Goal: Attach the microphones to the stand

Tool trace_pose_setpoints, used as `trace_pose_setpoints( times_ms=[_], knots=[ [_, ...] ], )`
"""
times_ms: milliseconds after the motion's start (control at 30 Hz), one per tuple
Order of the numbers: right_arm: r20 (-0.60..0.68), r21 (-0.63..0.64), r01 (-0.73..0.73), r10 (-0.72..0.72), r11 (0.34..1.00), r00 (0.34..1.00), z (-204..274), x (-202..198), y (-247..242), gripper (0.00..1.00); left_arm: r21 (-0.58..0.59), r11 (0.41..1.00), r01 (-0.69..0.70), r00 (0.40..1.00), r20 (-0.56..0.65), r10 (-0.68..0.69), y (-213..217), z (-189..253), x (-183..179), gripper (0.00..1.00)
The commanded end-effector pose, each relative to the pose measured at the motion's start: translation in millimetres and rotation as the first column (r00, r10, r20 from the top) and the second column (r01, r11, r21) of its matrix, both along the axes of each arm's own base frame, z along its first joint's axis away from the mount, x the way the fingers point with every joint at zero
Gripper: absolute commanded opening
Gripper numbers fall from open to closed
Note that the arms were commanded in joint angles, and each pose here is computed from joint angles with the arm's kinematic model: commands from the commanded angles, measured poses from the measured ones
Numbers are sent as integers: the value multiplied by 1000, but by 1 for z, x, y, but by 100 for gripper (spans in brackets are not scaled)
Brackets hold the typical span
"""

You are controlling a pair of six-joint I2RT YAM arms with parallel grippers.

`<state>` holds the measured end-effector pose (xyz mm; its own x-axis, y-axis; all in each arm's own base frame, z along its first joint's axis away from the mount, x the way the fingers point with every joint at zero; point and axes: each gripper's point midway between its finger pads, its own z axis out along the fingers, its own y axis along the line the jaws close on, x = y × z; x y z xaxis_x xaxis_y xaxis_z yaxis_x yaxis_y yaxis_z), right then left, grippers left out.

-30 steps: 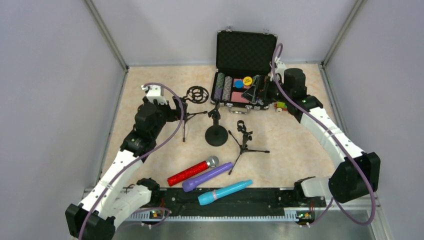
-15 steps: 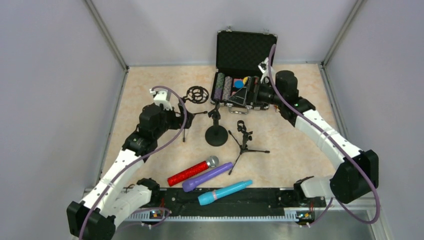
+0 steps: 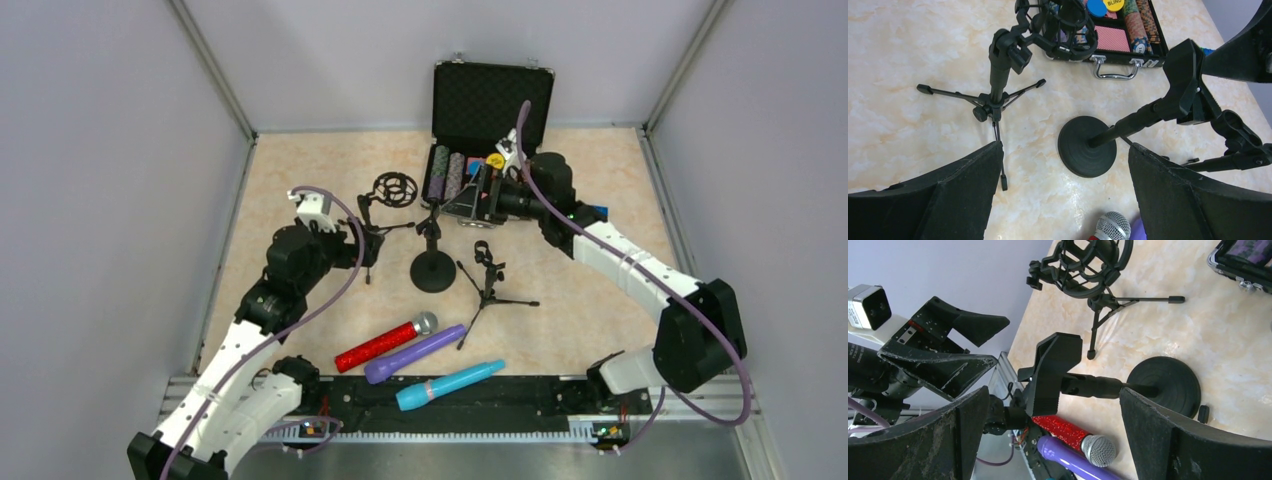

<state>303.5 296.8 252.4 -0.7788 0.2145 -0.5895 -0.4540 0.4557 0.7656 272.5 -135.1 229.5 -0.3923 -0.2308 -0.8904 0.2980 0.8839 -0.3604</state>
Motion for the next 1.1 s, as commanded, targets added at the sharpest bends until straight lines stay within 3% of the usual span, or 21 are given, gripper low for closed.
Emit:
trace_pose_setpoints(
  times_ms=[0,500,1067],
  knots=[
    [14,34,-30,30,999,999,3,-1,10,99,-27,1000,12,998,60,-10,-1,7,-2,99],
    [-65,69,-140,144,988,987,-22,-8,25,98,7,999,48,985,168,-48,-7,5,8,99],
    [-70,174,-239,254,955,965,-22,-3,65,94,49,998,35,991,130,-41,-9,-18,24,99]
  ],
)
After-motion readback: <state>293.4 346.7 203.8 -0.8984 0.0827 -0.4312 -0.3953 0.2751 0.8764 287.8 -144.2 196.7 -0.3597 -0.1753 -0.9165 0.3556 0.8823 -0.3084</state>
